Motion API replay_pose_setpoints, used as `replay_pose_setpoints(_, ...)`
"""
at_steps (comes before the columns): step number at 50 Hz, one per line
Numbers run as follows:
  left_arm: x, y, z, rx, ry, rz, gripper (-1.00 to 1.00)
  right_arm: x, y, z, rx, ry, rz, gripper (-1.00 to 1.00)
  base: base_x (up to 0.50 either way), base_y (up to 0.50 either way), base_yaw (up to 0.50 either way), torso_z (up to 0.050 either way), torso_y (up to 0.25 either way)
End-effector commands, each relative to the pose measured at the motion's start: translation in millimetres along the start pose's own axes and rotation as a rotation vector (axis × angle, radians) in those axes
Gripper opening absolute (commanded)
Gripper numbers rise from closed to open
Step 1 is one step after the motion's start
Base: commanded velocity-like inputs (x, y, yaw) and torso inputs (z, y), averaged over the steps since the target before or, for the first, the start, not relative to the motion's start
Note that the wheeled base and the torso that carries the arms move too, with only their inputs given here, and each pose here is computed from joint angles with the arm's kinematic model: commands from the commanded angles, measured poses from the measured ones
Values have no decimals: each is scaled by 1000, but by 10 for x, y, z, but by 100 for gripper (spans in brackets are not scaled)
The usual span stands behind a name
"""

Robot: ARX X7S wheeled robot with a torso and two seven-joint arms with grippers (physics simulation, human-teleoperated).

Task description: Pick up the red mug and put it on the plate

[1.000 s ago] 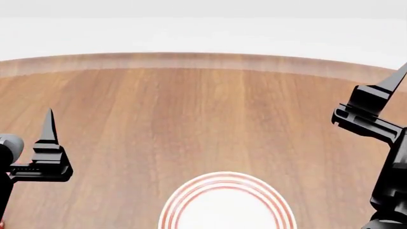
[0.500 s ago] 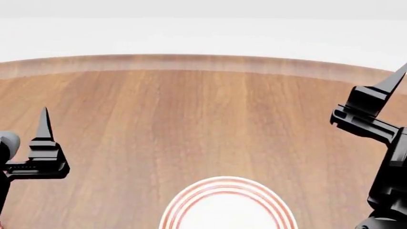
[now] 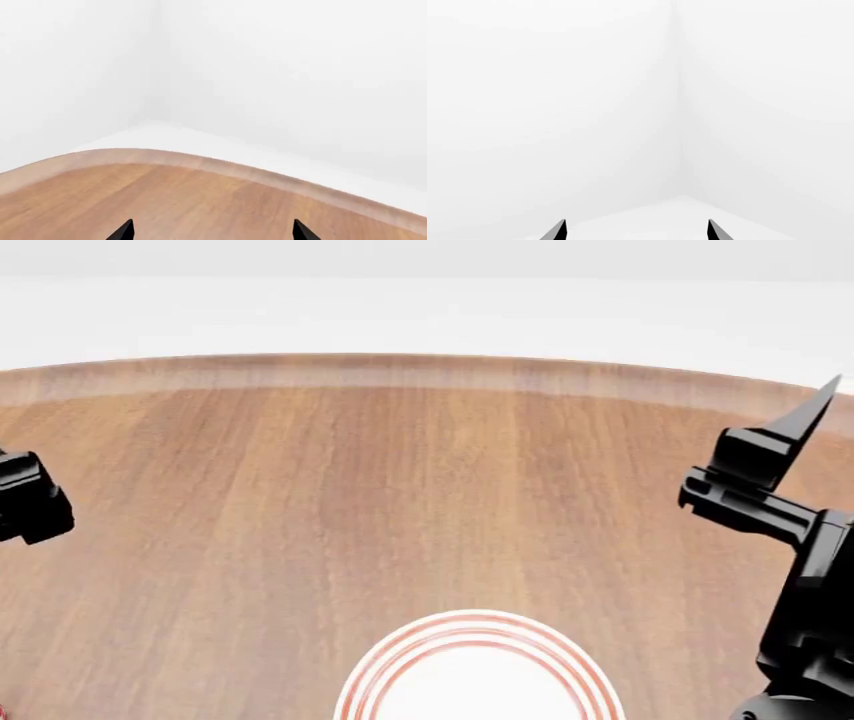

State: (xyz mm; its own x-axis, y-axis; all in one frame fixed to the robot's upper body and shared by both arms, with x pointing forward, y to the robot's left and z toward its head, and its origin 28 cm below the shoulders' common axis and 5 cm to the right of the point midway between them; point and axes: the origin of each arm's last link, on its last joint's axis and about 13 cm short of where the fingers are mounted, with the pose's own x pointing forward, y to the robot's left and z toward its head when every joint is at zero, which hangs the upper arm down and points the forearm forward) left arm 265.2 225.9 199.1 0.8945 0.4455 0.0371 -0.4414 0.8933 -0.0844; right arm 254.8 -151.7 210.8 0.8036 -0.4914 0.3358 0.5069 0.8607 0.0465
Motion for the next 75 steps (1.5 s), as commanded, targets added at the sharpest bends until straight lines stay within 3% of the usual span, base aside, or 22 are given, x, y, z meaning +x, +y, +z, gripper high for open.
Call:
replay_pose_setpoints(1,114,-62,185,-54,140,35,100,-10,23,-14,-6,7,10,100,0,0,0,0,0)
replay_pose_setpoints(8,231,-77,273,-64,188,77,100,-21,26,-8,-7,4,21,100,0,0,0,0,0)
replay_pose_setpoints(32,434,-23,-54,-61,306,155,100,-13,37,-18,-14,3,22,100,0,0,0,0,0)
replay_pose_setpoints(40,447,-8,-129,-154,361,190,100,-12,48,-27,-17,4,26,100,0,0,0,0,0)
replay_pose_setpoints(47,484,1,-177,-237,419,309,100,-16,48,-27,-16,5,26,100,0,0,0,0,0)
replay_pose_setpoints(57,499,2,-206,-263,457,334,100,-17,52,-30,-16,6,27,100,0,0,0,0,0)
replay_pose_setpoints(58,520,10,-223,-296,497,399,100,-17,53,-32,-17,8,27,100,0,0,0,0,0)
replay_pose_setpoints(62,532,5,-239,-308,508,431,100,-17,52,-32,-16,9,26,100,0,0,0,0,0)
replay_pose_setpoints(66,527,6,-243,-324,521,424,100,-16,51,-31,-16,9,26,100,0,0,0,0,0)
replay_pose_setpoints(67,529,16,-260,-364,542,441,100,-16,48,-31,-16,9,25,100,0,0,0,0,0)
replay_pose_setpoints(75,548,21,-314,-362,549,439,100,-18,54,-33,-17,9,29,100,0,0,0,0,0)
